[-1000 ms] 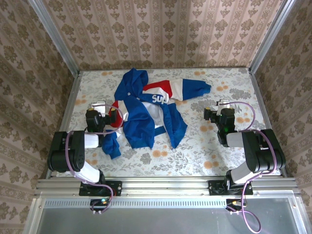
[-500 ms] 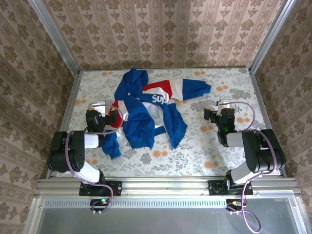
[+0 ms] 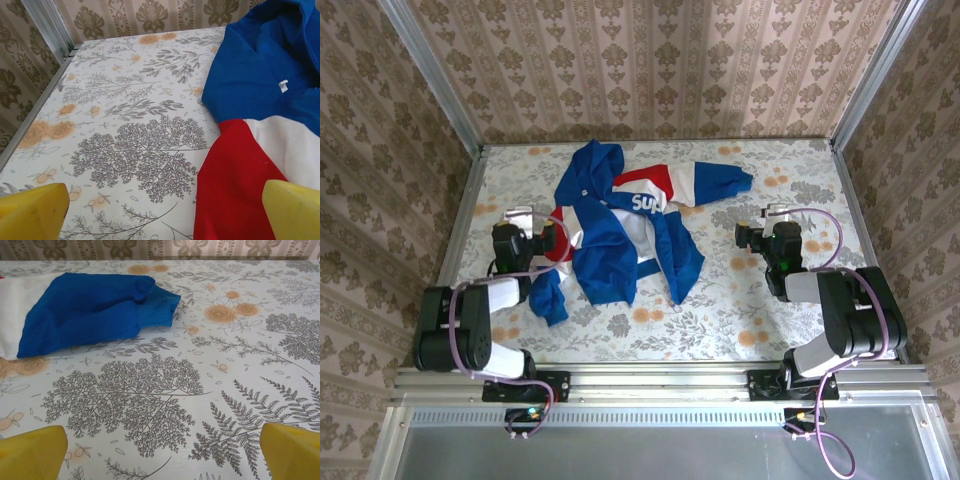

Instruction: Zip up the jacket

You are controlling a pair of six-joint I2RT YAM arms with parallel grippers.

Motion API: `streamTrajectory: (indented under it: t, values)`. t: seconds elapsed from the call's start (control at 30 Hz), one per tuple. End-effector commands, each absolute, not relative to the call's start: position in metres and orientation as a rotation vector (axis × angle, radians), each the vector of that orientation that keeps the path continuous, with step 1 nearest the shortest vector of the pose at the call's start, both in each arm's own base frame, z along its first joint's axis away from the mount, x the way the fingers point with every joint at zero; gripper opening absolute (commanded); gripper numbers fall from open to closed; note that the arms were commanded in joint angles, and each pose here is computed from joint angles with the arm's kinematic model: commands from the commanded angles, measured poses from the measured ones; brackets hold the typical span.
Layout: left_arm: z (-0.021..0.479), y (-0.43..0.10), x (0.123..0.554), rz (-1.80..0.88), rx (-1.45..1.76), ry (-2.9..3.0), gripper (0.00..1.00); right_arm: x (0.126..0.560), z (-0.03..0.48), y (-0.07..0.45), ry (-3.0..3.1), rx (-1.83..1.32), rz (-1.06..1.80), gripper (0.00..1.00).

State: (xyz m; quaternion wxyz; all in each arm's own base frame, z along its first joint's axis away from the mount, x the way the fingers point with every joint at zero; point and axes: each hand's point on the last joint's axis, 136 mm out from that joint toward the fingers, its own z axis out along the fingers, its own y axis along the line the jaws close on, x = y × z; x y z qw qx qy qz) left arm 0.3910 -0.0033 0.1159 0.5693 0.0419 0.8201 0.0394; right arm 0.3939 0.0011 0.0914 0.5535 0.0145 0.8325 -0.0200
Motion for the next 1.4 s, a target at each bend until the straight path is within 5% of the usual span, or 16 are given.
streamTrajectory:
  t: [0.0, 0.23, 0.5, 0.67, 1.0, 1.37]
  values:
    - [0.134, -0.003, 0.39, 0.081, 0.052, 1.956, 1.0, 0.4, 0.114, 0.013, 1.984, -0.035, -0.03, 1.0]
    - [0.151, -0.024, 0.387, -0.142, -0.052, 2.07, 0.91, 0.408, 0.124, 0.042, 2.227, -0.034, 0.039, 0.97]
    - [0.108, -0.066, 0.382, -0.309, -0.084, 2.317, 0.74, 0.411, 0.116, 0.131, 2.351, -0.181, 0.165, 0.86]
    - [0.064, -0.101, 0.377, -0.437, -0.095, 2.499, 0.46, 0.409, 0.086, 0.194, 2.441, -0.222, 0.32, 0.44]
    - [0.006, -0.157, 0.355, -0.505, -0.03, 2.658, 0.33, 0.394, 0.024, 0.246, 2.646, -0.269, 0.41, 0.19]
    - [-0.019, -0.2, 0.332, -0.552, 0.081, 2.736, 0.24, 0.404, -0.001, 0.223, 2.745, -0.207, 0.248, 0.15]
